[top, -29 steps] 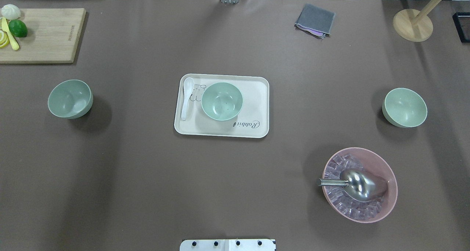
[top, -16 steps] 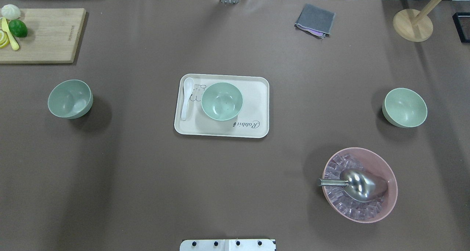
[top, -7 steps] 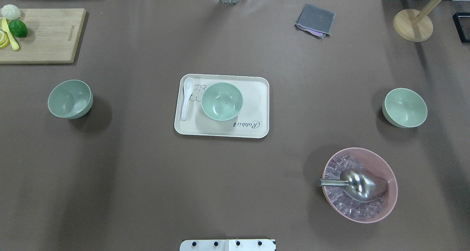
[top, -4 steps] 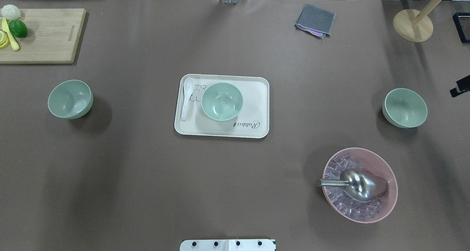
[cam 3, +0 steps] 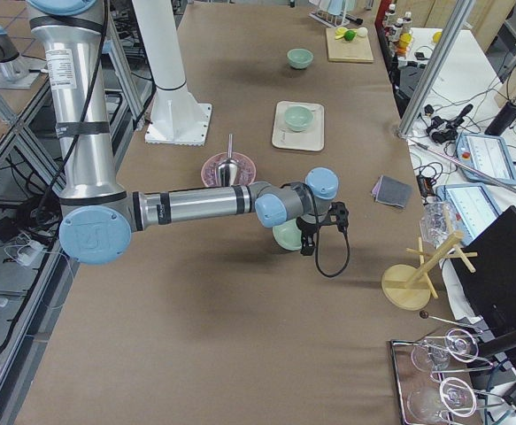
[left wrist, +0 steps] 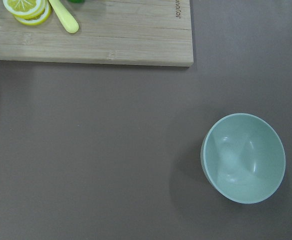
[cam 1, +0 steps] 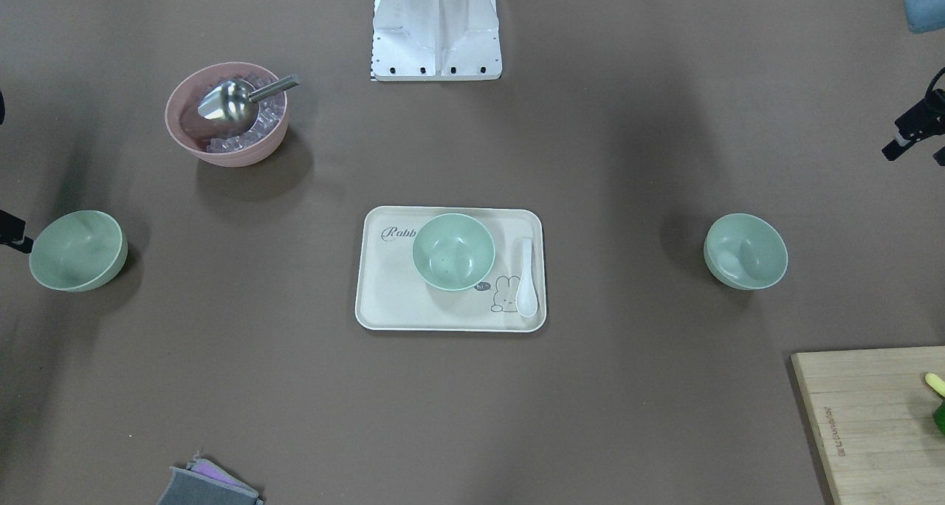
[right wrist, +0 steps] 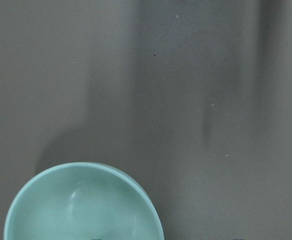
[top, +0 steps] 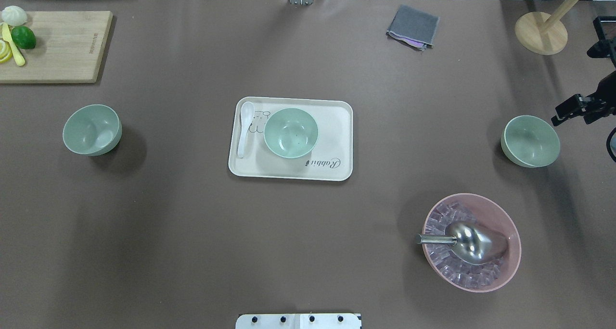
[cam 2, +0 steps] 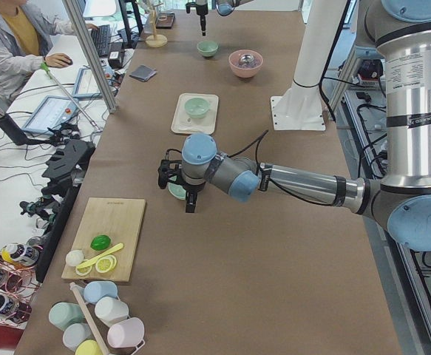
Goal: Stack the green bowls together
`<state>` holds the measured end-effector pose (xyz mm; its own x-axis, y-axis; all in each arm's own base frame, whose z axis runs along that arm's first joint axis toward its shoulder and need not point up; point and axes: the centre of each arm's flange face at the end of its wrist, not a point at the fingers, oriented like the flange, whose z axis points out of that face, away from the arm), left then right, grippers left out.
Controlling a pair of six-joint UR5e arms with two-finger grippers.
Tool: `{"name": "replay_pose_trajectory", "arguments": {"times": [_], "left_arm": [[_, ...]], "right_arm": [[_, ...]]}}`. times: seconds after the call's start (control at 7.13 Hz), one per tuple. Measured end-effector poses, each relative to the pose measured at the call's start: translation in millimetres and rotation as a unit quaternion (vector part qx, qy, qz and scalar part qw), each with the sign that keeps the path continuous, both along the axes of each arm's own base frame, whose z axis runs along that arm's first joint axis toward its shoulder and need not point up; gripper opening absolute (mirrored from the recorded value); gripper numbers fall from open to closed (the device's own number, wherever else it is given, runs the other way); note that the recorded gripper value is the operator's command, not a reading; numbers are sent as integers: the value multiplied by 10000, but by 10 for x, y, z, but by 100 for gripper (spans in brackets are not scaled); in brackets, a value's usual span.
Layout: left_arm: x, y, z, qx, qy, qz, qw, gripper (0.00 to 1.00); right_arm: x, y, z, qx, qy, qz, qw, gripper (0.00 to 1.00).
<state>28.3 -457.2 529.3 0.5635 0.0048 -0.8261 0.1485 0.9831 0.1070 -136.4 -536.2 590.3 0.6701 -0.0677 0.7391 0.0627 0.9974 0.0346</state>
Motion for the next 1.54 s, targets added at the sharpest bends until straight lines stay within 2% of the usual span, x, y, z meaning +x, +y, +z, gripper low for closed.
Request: {"name": "replay_pose_trajectory", "arguments": {"times": [0.14, 0.42, 0.7, 0.84, 0.98, 1.12, 1.54], "left_arm": [[24, -10, -30, -13, 28, 4, 10000, 98], [38, -32, -52, -7, 27, -5, 10000, 98], [40, -36, -54, -12, 23, -10, 10000, 98], [41, -36, -51, -17, 23, -9, 10000, 98], [41, -36, -51, -18, 26, -8, 10000, 98], [42, -37, -59, -12, 30, -6, 10000, 98], [80, -30, -74, -28, 58, 42, 10000, 98]], "right_arm": [[-128, -6, 28, -152, -14, 79, 9999, 87], [-290, 37, 95, -287, 7, 51, 9996, 86], [-374, 89, 170, -272, 138, -6, 9995, 68], [-389, 119, 208, -280, 185, -24, 9994, 43], [-394, 149, 242, -302, 211, -32, 9993, 12], [-390, 168, 266, -331, 226, -26, 9992, 0], [-388, 187, 246, -333, 209, -24, 9992, 0]]}}
